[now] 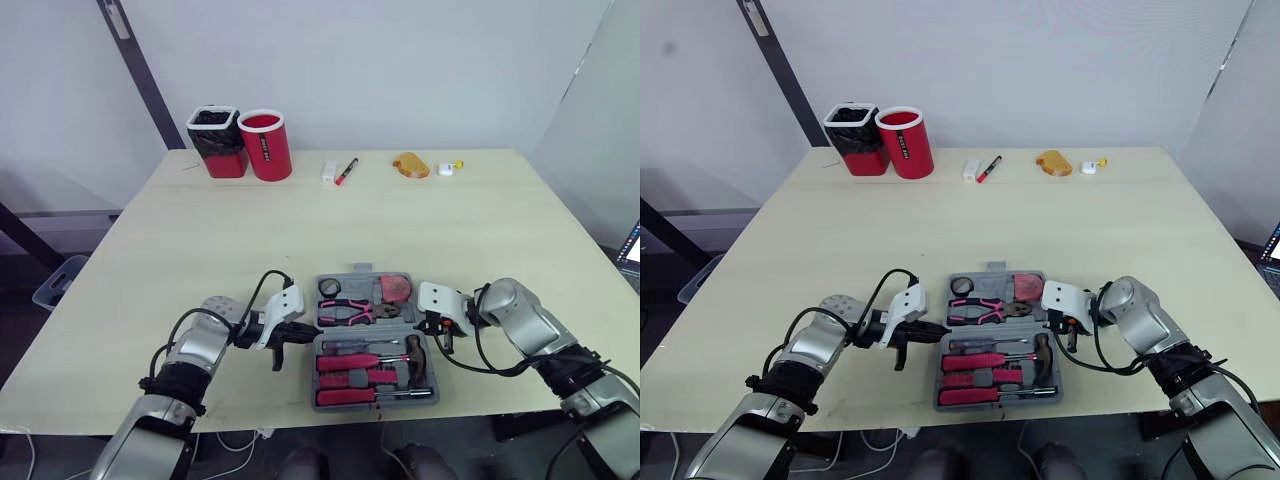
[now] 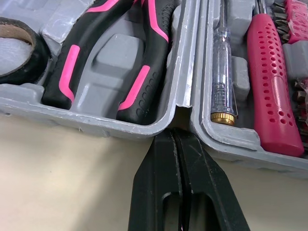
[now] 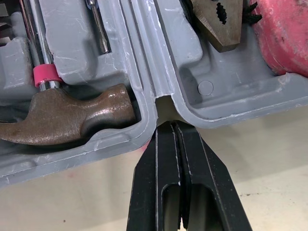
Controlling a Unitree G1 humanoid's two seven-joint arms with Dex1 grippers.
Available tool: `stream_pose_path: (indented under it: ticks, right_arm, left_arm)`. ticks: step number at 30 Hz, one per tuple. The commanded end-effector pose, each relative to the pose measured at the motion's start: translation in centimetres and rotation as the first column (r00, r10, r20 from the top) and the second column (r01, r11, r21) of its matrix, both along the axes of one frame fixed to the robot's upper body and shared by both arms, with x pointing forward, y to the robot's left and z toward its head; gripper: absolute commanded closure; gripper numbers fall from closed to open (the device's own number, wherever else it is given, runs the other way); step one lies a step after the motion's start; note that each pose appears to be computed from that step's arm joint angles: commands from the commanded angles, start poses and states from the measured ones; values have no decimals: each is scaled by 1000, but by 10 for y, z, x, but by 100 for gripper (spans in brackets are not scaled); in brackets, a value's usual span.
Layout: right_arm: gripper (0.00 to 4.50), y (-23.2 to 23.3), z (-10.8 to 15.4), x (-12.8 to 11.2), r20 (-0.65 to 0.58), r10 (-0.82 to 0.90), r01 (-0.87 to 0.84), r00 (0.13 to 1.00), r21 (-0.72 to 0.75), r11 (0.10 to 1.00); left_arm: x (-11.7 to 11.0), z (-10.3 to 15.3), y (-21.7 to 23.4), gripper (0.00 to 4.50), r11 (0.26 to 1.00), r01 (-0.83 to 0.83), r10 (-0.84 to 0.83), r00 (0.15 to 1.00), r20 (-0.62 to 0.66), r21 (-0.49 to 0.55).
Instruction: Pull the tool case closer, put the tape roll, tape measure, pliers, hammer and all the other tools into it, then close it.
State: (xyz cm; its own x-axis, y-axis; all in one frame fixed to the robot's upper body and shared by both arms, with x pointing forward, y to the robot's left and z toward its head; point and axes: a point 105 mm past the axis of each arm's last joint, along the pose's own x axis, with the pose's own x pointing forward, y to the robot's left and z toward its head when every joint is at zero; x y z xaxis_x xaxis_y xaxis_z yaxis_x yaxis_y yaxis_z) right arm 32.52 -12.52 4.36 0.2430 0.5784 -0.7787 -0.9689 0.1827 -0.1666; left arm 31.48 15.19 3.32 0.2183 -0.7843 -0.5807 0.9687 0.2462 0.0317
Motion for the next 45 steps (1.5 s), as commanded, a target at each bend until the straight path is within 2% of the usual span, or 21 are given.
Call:
stream_pose_path:
  ticks: [1,25,34,39,44,45]
  right_arm:
    - [450,15,3,-9,-12,61,-60,998,40,997]
    - [450,13,-2,-22,-47,53,-52,997,33,998]
    - [450,9,0,-13,4,20,-20,1000,37,999]
    - [450,-11,11,-16,22,-52,50,998,96,994]
    - [450,-36,36,-24,48,-180,154,983,336,929]
    - [398,-47,36,-31,52,-179,151,983,338,929]
  left_arm:
    - [-7,-4,-7,447,999,31,-32,999,-15,-3]
    - [-25,-13,-7,447,1000,29,-29,998,-50,-3]
    - [-24,-16,0,447,1000,-18,18,999,-35,-1]
    - [-21,0,15,447,992,-82,85,996,20,-99]
    - [-32,18,38,447,954,-163,171,985,12,-253]
    - [-33,20,46,397,945,-192,202,979,9,-266]
